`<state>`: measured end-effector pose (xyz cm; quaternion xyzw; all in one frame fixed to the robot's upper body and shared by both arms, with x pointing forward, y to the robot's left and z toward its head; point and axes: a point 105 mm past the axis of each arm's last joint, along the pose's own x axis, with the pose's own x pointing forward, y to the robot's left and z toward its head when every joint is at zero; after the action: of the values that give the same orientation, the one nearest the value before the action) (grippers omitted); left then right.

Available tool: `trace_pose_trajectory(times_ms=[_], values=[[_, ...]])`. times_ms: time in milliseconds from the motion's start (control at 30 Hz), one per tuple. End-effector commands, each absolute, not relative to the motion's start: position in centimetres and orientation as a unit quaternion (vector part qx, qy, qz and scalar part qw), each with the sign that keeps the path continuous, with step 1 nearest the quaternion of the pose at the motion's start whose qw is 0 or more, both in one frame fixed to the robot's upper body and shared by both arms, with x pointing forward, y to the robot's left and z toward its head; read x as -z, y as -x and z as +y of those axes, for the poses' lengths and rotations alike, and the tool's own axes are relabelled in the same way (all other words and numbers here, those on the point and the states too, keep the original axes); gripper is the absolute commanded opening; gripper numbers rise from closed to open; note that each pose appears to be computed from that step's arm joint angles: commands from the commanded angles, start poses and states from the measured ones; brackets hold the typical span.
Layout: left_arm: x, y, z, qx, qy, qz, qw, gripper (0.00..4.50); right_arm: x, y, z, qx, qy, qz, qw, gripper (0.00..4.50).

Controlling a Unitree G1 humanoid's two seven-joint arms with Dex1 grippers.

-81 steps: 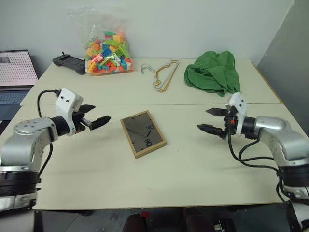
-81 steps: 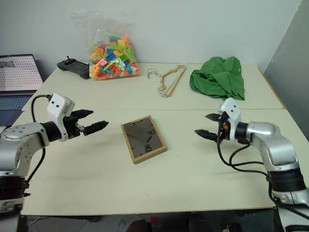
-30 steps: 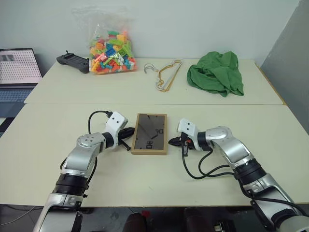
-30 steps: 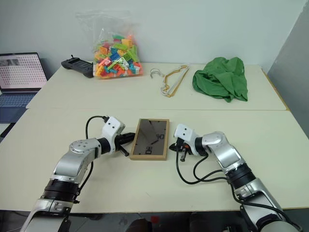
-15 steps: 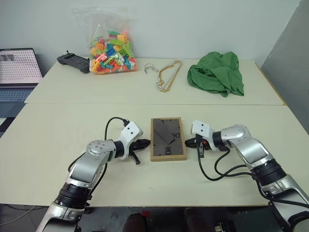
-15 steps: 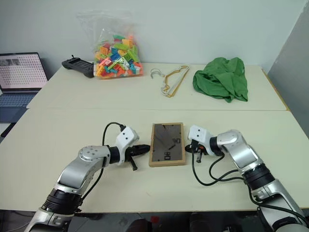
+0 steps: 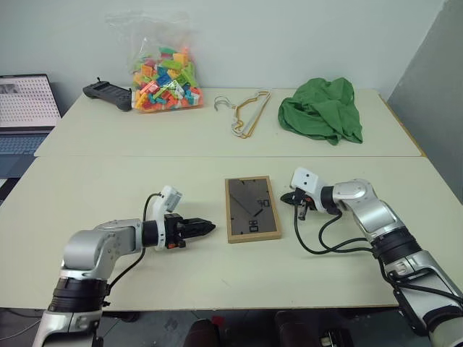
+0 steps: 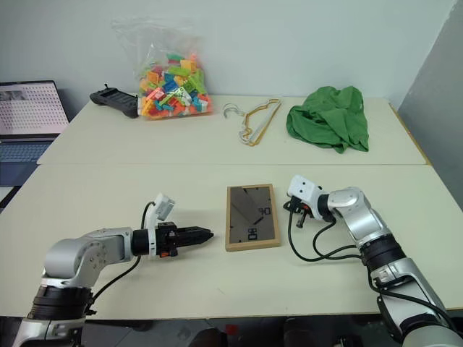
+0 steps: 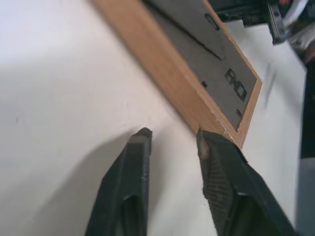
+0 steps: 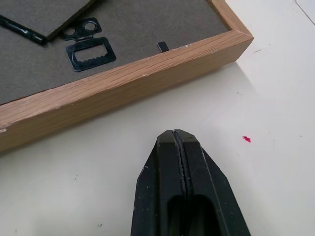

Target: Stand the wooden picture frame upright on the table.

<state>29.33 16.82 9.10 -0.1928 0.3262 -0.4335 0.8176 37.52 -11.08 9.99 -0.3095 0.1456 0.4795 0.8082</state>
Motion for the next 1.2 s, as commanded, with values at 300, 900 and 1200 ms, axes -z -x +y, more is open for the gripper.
trace_pose_trajectory(times_ms=[300, 900, 1200], values=[[-8.5, -29.8, 14.7, 0.421, 0.306, 0.414, 0.746, 4.29, -9.6, -37.4, -7.9, -0.492, 0.295, 0.125, 0.809, 0.0], [-7.6, -27.0, 10.3, 0.478, 0.3, 0.417, 0.713, 4.32, -9.3, -36.7, -6.3, -0.47, 0.242, 0.141, 0.837, 0.0], [-7.6, -29.3, 11.1, 0.446, 0.275, 0.367, 0.769, 2.53, -10.4, -37.5, -8.1, -0.431, 0.241, 0.13, 0.86, 0.0]])
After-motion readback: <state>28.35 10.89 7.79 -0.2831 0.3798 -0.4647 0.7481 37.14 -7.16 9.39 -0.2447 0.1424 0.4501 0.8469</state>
